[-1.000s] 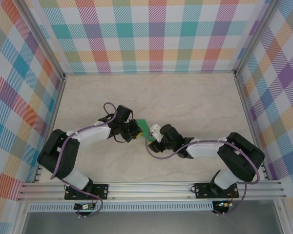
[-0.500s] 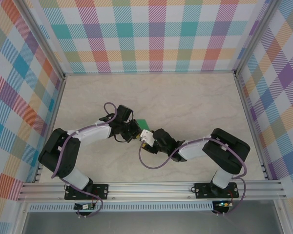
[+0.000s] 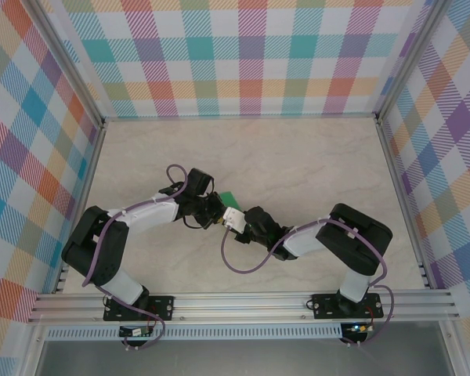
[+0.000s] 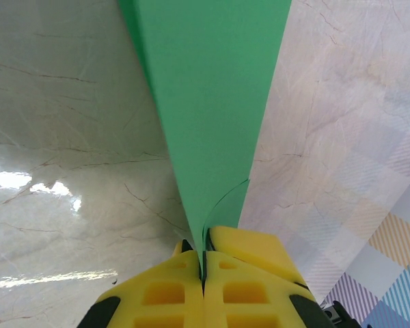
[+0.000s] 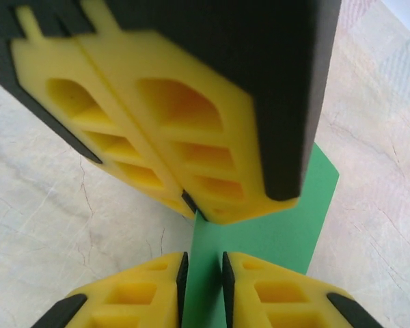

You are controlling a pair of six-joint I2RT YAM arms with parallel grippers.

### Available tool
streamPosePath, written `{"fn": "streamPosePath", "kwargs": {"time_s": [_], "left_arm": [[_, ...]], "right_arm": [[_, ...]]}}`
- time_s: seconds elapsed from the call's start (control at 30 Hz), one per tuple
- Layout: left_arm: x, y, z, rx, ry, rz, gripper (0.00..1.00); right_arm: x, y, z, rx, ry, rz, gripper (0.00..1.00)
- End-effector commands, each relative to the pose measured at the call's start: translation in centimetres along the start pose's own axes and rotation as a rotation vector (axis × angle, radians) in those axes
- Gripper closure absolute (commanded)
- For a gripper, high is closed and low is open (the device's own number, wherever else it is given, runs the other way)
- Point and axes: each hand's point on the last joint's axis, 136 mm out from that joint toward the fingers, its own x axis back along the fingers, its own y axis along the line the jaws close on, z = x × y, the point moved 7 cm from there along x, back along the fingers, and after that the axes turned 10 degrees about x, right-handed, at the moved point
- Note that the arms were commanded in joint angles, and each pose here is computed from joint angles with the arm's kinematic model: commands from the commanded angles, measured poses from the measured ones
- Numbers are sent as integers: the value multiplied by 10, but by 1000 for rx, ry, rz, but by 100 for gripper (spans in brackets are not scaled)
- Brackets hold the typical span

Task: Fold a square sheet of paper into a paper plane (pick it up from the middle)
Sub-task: Fold the wing for the fifth time at the center of the table.

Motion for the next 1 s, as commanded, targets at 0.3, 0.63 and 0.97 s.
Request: {"fn": "streamPosePath", "kwargs": {"time_s": [0.3, 0.63, 0.97], "left_arm": [[3, -2, 7, 8, 17, -40, 98], [12, -4, -1, -4, -10, -47, 87], [65, 0, -34, -7, -141, 29, 49]], "right_arm": [[-8, -2, -1, 15, 1, 46, 81], [-6, -2, -5, -41, 4, 13, 88], [-3, 3, -5, -355, 54, -130, 90]]}}
